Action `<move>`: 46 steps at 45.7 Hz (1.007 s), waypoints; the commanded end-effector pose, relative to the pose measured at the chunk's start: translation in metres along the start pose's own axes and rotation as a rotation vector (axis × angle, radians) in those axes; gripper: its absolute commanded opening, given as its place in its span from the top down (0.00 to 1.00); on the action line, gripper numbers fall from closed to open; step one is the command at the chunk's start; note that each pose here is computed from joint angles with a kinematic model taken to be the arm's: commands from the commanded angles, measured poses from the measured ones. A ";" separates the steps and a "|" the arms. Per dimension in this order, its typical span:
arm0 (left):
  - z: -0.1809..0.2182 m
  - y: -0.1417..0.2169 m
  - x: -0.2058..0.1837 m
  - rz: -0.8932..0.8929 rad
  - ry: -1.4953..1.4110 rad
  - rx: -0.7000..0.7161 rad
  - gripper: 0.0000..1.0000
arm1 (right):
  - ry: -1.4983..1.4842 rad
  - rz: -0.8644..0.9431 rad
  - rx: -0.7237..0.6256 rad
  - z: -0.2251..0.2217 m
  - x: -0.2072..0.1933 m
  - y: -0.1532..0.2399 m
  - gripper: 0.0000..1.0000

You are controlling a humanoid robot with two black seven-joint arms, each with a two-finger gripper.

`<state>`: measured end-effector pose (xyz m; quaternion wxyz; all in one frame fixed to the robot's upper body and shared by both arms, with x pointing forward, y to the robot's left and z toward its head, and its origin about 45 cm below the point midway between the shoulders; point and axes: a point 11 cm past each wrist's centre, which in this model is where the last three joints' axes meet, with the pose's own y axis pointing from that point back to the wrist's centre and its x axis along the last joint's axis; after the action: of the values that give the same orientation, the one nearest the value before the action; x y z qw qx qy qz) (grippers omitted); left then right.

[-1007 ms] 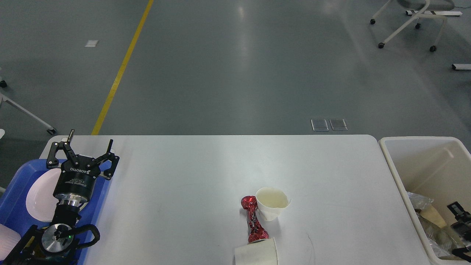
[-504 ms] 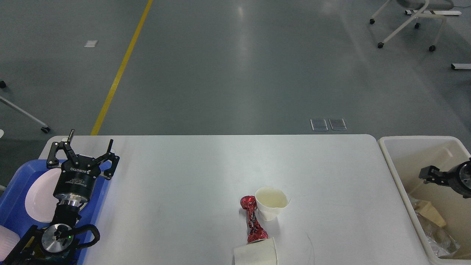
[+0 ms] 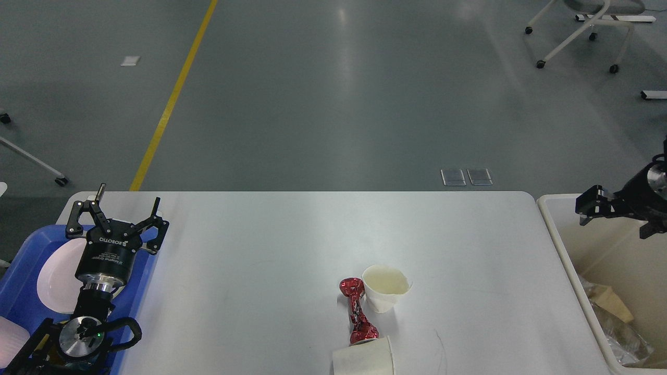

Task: Tidy desktop
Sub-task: 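Raise the right gripper out of the bin and move to the paper cup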

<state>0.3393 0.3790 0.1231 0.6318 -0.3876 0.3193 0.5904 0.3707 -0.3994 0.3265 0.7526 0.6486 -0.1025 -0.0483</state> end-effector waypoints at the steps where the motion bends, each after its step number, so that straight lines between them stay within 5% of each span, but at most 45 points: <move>1: 0.000 0.000 0.000 0.000 0.000 -0.002 0.04 | 0.017 -0.036 0.052 -0.032 -0.008 0.034 0.00; 18: 0.000 0.001 0.000 0.001 0.000 0.000 0.04 | 0.207 0.030 0.165 -0.140 -0.069 0.132 0.00; 46: 0.000 0.000 0.000 0.000 0.000 0.001 0.04 | 0.159 0.078 0.191 -0.142 -0.072 0.135 0.00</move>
<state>0.3393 0.3790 0.1231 0.6319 -0.3875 0.3194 0.5904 0.3227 -0.2266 0.4349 0.6957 0.7134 -0.0703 0.0446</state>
